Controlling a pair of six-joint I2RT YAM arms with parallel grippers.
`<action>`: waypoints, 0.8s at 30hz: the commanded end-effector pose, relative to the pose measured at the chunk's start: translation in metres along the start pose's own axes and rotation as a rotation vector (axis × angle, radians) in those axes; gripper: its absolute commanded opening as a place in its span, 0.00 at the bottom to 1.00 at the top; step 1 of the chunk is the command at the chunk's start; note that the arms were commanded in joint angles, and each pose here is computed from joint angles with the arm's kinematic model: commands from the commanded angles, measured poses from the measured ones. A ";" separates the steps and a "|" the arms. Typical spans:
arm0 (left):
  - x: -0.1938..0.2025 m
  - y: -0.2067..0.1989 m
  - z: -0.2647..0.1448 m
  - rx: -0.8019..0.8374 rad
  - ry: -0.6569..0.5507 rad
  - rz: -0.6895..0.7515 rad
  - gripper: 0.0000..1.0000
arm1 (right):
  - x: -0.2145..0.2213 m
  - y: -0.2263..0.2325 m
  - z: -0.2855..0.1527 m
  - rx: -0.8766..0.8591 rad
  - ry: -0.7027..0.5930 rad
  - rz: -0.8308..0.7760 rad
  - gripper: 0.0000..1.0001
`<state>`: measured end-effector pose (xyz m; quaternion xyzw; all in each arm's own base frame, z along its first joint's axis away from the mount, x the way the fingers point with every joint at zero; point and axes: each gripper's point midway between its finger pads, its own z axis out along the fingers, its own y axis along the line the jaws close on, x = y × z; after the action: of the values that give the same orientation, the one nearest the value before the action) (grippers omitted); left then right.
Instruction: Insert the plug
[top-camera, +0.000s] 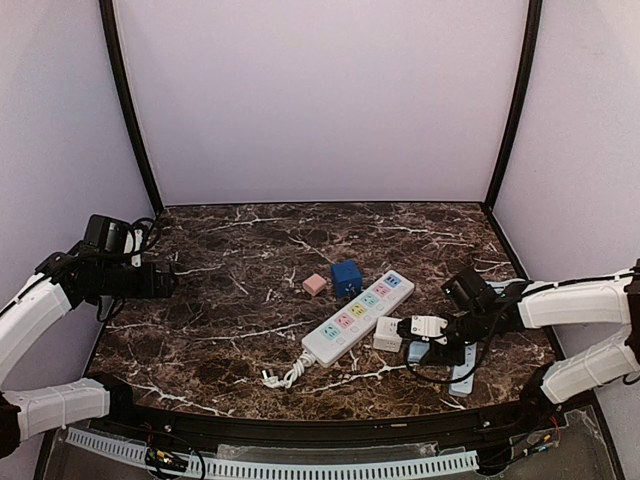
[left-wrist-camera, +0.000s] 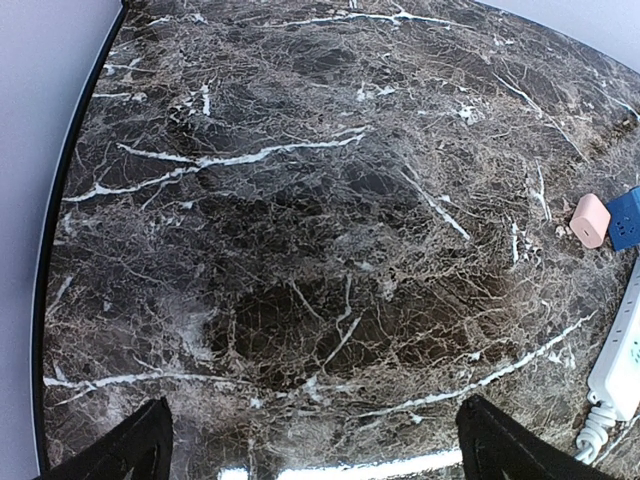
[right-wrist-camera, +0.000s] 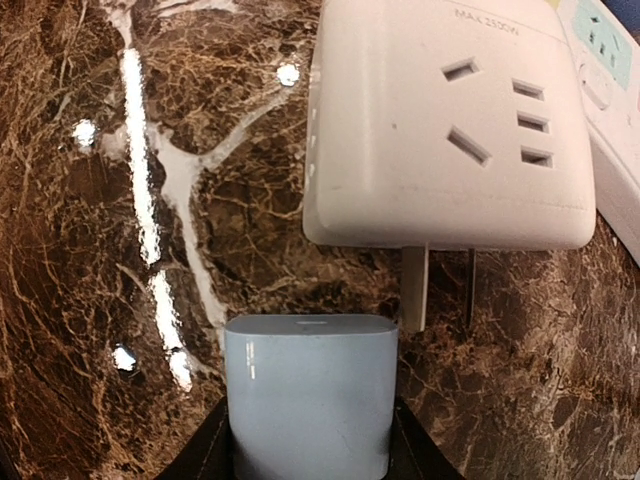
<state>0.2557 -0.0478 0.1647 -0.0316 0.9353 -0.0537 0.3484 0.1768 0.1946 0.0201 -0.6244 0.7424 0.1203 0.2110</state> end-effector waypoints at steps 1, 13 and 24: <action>-0.005 0.001 -0.008 -0.012 -0.008 0.001 1.00 | -0.002 -0.012 -0.008 0.062 -0.001 0.026 0.00; -0.012 0.000 -0.021 -0.006 -0.036 -0.012 1.00 | -0.022 -0.051 -0.046 0.236 -0.096 0.102 0.00; -0.037 -0.009 -0.046 0.024 -0.057 -0.019 1.00 | -0.075 -0.083 -0.098 0.356 -0.256 0.127 0.00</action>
<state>0.2574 -0.0448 0.2113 -0.0397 0.9203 -0.0562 0.3851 0.2330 0.1917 0.1095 -0.5352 0.7635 0.0749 0.3537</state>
